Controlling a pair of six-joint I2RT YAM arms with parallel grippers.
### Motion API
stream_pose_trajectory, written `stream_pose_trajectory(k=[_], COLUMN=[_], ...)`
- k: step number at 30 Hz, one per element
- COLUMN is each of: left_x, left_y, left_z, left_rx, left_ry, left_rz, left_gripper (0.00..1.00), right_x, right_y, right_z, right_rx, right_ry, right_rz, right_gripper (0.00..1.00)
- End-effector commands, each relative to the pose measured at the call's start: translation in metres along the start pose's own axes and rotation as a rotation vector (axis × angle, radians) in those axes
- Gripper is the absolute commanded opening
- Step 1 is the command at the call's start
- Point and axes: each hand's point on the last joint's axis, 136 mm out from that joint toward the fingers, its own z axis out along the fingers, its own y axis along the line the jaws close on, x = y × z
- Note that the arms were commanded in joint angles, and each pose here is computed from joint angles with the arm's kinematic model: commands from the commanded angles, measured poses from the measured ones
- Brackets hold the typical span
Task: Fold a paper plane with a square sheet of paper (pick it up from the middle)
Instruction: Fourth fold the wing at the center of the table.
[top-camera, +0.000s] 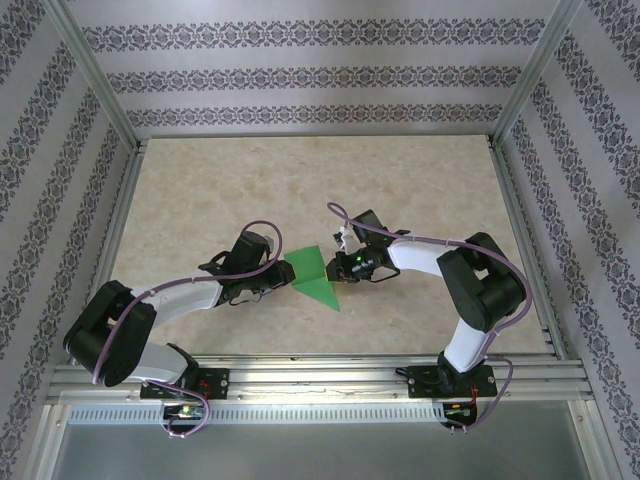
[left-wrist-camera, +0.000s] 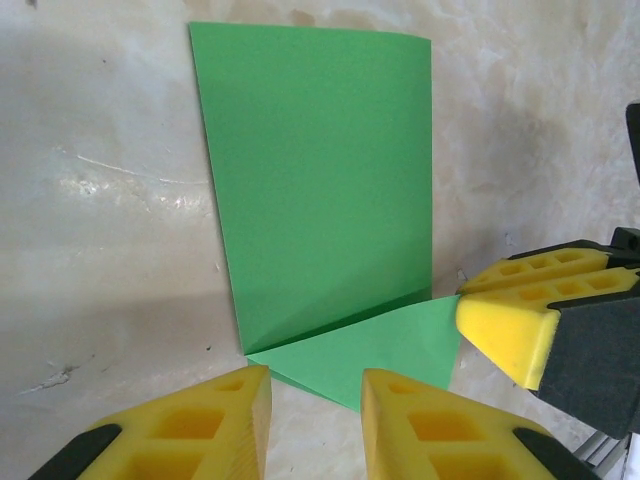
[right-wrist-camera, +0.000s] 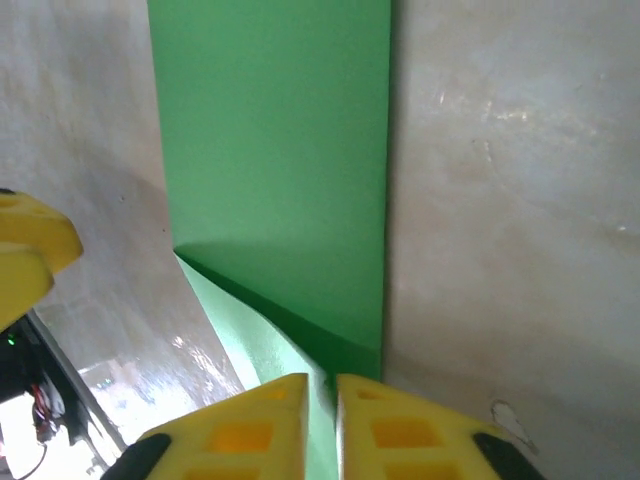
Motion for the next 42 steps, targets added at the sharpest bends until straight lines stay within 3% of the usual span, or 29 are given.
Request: stream_pose_trajectory(k=[1,6,14,18,42], left_x=[-0.001,-0.002,-0.008,-0.010,-0.013], left_y=[0.004,0.003,0.001,0.003,-0.002], left_z=[-0.001,0.001,0.000,0.000,0.019], left_rx=[-0.005,0.000,0.029,0.033,0.103], left_ry=[-0.007,-0.002,-0.018,-0.021,0.011], left_rz=[-0.005,-0.013,-0.049,-0.071,-0.126], left_gripper=[0.31,0.32,0.50,0.54,0.57], right_x=[-0.002,-0.002,-0.002,-0.003,-0.011], right_y=[0.007,0.009,0.026,0.029,0.039], right_z=[0.000,-0.002,-0.011,-0.016,-0.036], right_rx=[-0.043,-0.061,-0.181,-0.221,-0.426], right_ry=[-0.005,-0.010,-0.026,-0.047,-0.131], right_rz=[-0.010,-0.003,-0.011,-0.003,0.045], right_gripper=[0.07,0.05,0.05,0.04,0.00])
